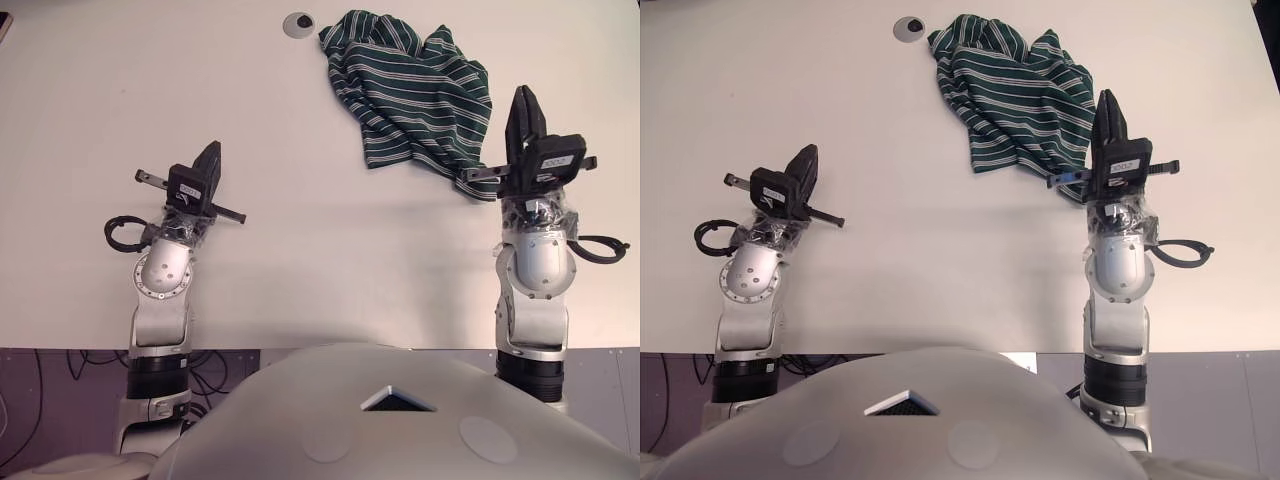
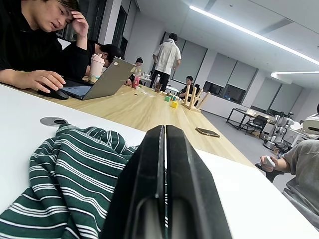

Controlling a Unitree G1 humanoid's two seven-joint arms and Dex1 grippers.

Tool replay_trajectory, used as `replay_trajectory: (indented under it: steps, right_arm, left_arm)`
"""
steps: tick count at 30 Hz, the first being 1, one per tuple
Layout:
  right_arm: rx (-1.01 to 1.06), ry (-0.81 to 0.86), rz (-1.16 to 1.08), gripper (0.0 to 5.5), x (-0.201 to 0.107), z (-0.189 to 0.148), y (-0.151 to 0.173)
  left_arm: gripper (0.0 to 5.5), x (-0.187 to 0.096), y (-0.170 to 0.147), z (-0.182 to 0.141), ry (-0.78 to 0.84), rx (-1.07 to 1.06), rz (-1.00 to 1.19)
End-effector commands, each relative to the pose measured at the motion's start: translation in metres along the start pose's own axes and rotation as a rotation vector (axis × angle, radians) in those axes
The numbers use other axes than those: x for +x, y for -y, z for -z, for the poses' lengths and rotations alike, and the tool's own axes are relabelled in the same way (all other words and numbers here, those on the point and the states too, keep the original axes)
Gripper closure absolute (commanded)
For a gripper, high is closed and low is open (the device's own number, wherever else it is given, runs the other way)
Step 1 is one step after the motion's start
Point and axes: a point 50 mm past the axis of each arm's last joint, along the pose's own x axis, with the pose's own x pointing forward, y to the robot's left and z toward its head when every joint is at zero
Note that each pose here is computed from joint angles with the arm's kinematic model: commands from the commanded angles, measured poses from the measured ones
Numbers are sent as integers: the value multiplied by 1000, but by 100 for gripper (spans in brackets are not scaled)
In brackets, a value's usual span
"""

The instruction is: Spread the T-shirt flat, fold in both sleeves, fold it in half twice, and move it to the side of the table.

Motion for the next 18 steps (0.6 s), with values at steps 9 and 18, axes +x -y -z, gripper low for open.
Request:
replay_trajectory:
  steps: [9, 18]
  right_arm:
    - [3, -105, -12, 548, 14, 26, 6]
    - [-8, -411, -266, 527, 23, 68, 38]
  left_arm:
    - [550, 13, 13, -1, 26, -16, -2]
    - [550, 31, 47, -5, 52, -43, 66]
